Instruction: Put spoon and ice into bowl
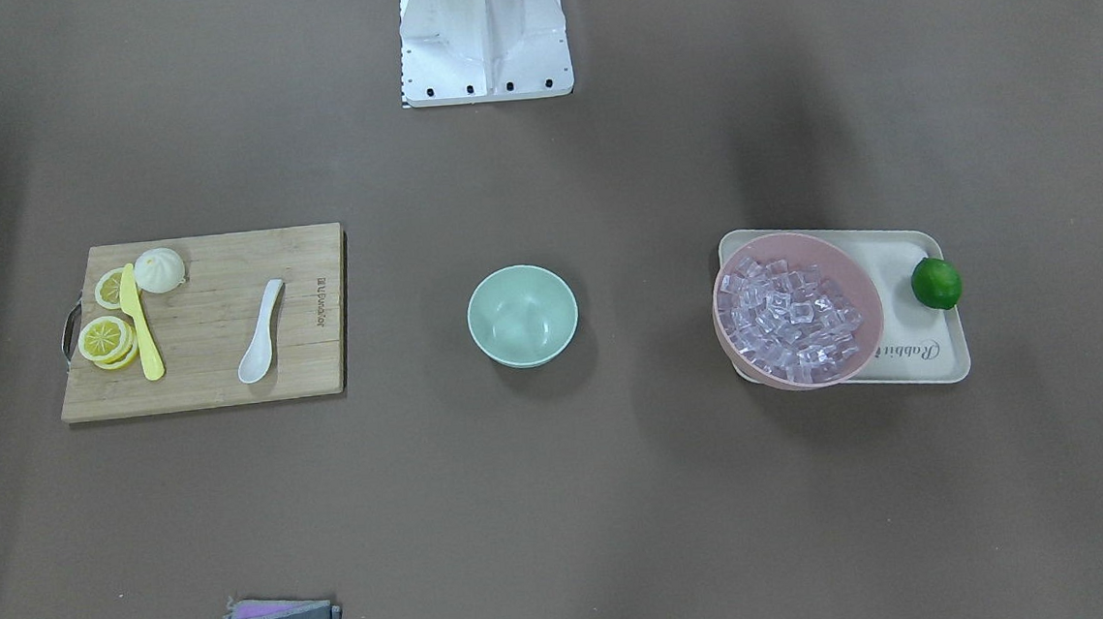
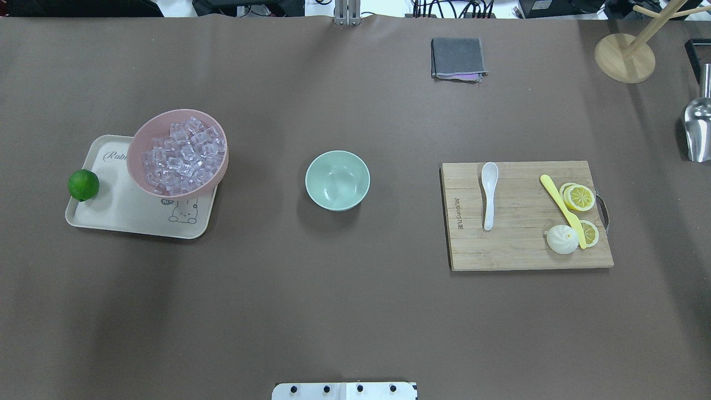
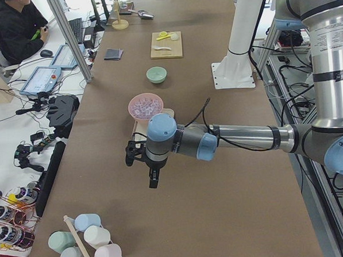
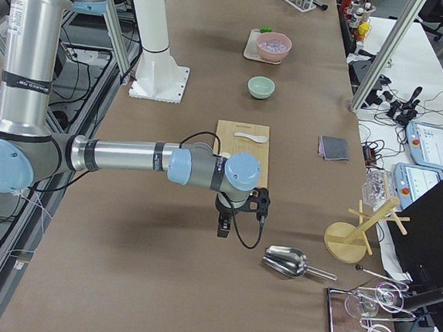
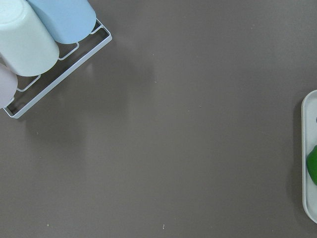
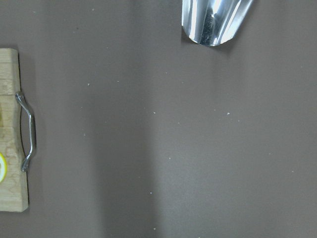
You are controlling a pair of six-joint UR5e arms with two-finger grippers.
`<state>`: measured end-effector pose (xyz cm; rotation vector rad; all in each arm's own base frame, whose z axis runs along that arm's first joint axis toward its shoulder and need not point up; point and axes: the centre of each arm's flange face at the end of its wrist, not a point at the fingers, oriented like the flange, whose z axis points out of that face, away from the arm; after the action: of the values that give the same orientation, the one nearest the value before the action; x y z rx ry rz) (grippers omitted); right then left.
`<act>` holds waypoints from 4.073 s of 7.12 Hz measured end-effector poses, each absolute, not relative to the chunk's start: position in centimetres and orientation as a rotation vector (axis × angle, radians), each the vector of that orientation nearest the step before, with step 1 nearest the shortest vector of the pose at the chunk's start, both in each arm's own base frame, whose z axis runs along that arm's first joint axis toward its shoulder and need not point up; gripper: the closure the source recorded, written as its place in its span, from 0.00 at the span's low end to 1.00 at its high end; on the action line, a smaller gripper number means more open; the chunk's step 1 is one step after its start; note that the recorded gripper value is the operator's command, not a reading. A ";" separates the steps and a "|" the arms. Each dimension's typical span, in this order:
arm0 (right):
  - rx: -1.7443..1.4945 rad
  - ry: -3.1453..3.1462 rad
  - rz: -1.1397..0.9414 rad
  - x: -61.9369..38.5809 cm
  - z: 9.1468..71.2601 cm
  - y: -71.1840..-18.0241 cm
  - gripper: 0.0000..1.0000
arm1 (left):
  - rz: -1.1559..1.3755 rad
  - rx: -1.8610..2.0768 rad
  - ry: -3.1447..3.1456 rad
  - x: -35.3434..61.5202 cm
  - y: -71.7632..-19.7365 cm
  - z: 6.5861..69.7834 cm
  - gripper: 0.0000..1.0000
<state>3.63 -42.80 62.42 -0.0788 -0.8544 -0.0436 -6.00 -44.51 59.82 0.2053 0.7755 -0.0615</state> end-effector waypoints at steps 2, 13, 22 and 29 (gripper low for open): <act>-0.080 -0.861 -0.042 3.6 62.4 -42.8 0.00 | -0.055 0.216 0.776 -5.9 -45.2 59.3 0.02; 0.015 -0.937 0.051 2.8 54.6 -47.7 0.00 | 0.186 0.461 0.958 6.2 -52.4 44.9 0.02; 0.161 -0.983 -0.013 0.3 55.6 -49.0 0.00 | 0.032 0.448 1.050 33.0 -51.5 35.8 0.03; 0.105 -1.005 0.109 -8.7 48.5 -48.6 0.00 | 0.024 0.402 1.003 35.2 -53.6 39.2 0.09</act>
<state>-8.65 -48.59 48.52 0.1053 -1.0051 0.1089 35.16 -53.59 39.16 0.4016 1.0027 0.0245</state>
